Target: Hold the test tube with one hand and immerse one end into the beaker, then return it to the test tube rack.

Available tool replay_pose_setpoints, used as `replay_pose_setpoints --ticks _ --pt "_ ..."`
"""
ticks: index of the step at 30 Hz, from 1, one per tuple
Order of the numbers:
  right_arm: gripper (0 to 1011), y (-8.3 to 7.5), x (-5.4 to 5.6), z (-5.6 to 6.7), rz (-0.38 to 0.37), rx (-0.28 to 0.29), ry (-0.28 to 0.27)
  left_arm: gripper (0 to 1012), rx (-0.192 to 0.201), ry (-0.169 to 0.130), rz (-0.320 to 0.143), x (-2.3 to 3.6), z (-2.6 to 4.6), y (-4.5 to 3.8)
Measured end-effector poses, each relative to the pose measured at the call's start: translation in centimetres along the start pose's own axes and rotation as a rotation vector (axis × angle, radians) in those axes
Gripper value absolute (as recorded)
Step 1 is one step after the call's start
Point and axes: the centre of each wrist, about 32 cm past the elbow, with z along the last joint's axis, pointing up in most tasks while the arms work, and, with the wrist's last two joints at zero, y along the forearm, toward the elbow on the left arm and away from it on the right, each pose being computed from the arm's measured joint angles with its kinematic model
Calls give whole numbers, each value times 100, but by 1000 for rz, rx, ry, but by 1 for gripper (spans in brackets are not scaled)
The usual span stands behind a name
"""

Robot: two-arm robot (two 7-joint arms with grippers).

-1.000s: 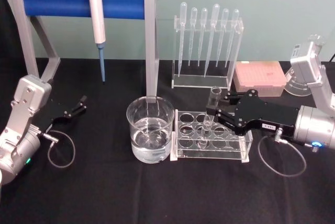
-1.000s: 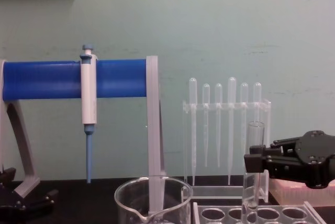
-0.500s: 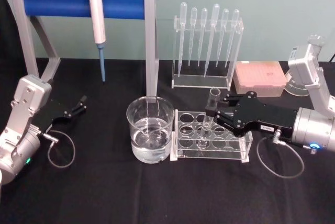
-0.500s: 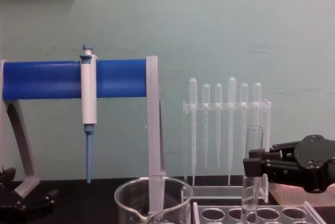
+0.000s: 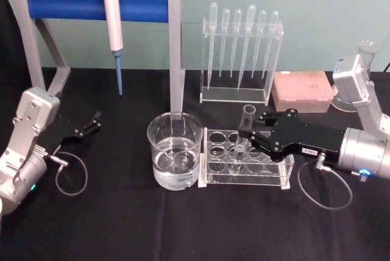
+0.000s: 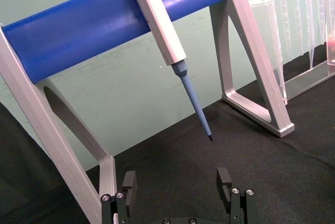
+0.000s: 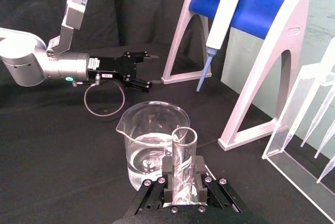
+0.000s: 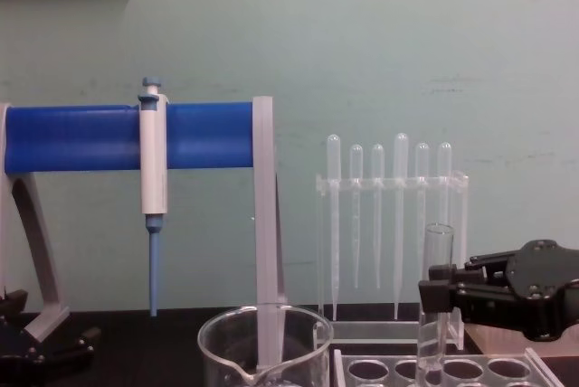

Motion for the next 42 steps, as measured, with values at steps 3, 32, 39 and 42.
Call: replay_pose_setpoints --ticks 3,32,39,42 --pt "242 4 -8 -8 -4 -2 2 1000 0 0 0 0 0 0" --pt "707 -16 -44 5 -19 30 14 1000 0 0 0 0 0 0" --pt "891 -91 -68 119 -55 126 48 1000 0 0 0 0 0 0" --pt "972 -108 -87 141 -106 174 66 1000 0 0 0 0 0 0"
